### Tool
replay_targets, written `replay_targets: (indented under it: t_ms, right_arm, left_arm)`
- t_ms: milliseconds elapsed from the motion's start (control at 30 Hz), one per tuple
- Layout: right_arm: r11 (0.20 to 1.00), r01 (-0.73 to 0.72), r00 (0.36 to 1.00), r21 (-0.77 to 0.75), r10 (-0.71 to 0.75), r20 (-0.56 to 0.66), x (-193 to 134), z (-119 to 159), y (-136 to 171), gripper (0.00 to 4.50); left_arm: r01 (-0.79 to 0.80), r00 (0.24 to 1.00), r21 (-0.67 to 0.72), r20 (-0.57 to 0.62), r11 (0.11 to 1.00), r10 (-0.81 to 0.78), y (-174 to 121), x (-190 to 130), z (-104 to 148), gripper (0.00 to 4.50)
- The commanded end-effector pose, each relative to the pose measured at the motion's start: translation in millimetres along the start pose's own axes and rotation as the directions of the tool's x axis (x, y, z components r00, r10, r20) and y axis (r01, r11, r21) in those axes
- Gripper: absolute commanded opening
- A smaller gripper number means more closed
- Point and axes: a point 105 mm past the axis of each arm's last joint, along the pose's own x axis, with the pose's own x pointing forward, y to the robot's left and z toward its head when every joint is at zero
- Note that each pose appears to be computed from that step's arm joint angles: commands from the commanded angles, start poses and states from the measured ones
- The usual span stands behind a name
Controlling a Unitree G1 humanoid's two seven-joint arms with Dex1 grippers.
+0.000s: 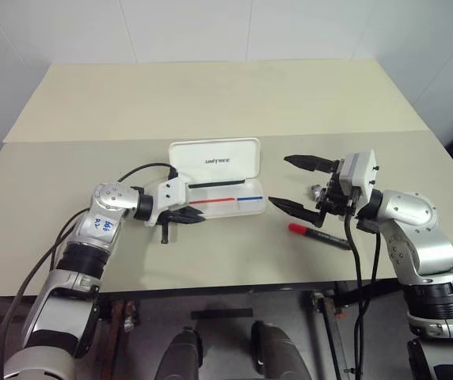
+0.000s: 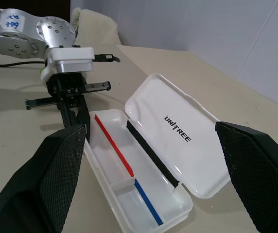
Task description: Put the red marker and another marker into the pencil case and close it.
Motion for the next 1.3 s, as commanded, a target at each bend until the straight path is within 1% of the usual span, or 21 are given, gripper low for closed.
replay_targets:
  t_ms: [33, 200, 433, 500, 567, 700, 800, 900, 1067, 1200, 1267, 1300]
  right_arm:
    - [1.000, -0.007, 0.999, -0.026, 0.008, 0.036, 0.7, 8.1, 1.1, 4.50]
    - [1.000, -0.009, 0.999, -0.019, 0.010, 0.036, 0.8, 5.1, 2.8, 4.50]
    - [1.000, -0.015, 0.999, -0.011, 0.015, 0.034, -0.6, 2.3, 5.3, 4.50]
    - [1.000, -0.016, 0.999, -0.012, 0.016, 0.031, -1.8, 1.6, 5.8, 4.50]
    - [1.000, -0.014, 0.999, -0.013, 0.015, 0.030, -1.8, 1.9, 5.9, 4.50]
    - [1.000, -0.009, 1.000, -0.015, 0.009, 0.029, -0.9, 3.7, 5.5, 4.50]
    - [1.000, -0.005, 1.000, -0.015, 0.006, 0.030, -0.1, 5.8, 5.2, 4.50]
    - [1.000, -0.001, 0.999, -0.014, 0.002, 0.032, 1.0, 8.9, 5.2, 4.50]
    - [1.000, 0.005, 1.000, -0.005, -0.005, 0.028, 2.3, 12.1, 5.1, 4.50]
    - [1.000, -0.008, 1.000, 0.008, 0.008, 0.002, 0.8, 14.9, 7.0, 4.50]
    - [0.999, -0.025, 0.999, 0.024, 0.025, -0.026, -2.6, 14.9, 8.7, 4.50]
    - [0.998, -0.040, 0.997, 0.044, 0.042, -0.059, -7.0, 12.8, 10.0, 4.50]
  left_arm:
    - [0.030, 0.999, 0.012, 0.025, 0.999, -0.031, -12.1, 1.7, 11.7, 0.05]
    - [0.034, 0.999, -0.007, 0.023, 0.999, -0.034, -21.2, 3.3, 10.4, 0.05]
    - [0.033, 0.999, -0.040, -0.011, 0.999, -0.033, -24.9, 3.5, -9.3, 0.05]
    - [0.028, 0.999, -0.091, -0.012, 0.995, -0.029, -25.8, 3.8, -13.1, 0.56]
    - [0.050, 0.999, -0.094, 0.017, 0.994, -0.049, -29.5, 6.7, -8.8, 1.10]
    - [0.053, 0.993, -0.084, 0.107, 0.995, -0.044, -29.3, 8.8, 7.5, 2.45]
    - [0.064, 0.988, -0.072, 0.142, 0.995, -0.053, -30.2, 7.7, 14.5, 3.51]
    - [0.076, 0.981, -0.048, 0.184, 0.996, -0.066, -32.8, 6.0, 21.0, 4.43]
    - [0.086, 0.969, -0.030, 0.235, 0.996, -0.077, -37.2, 3.9, 26.4, 4.43]
    - [0.071, 0.954, 0.003, 0.290, 0.997, -0.069, -37.3, 1.8, 34.3, 4.43]
    - [0.059, 0.945, 0.016, 0.321, 0.998, -0.061, -37.0, -0.9, 39.5, 4.43]
    - [0.048, 0.937, 0.021, 0.346, 0.999, -0.052, -36.2, -4.0, 43.9, 4.43]
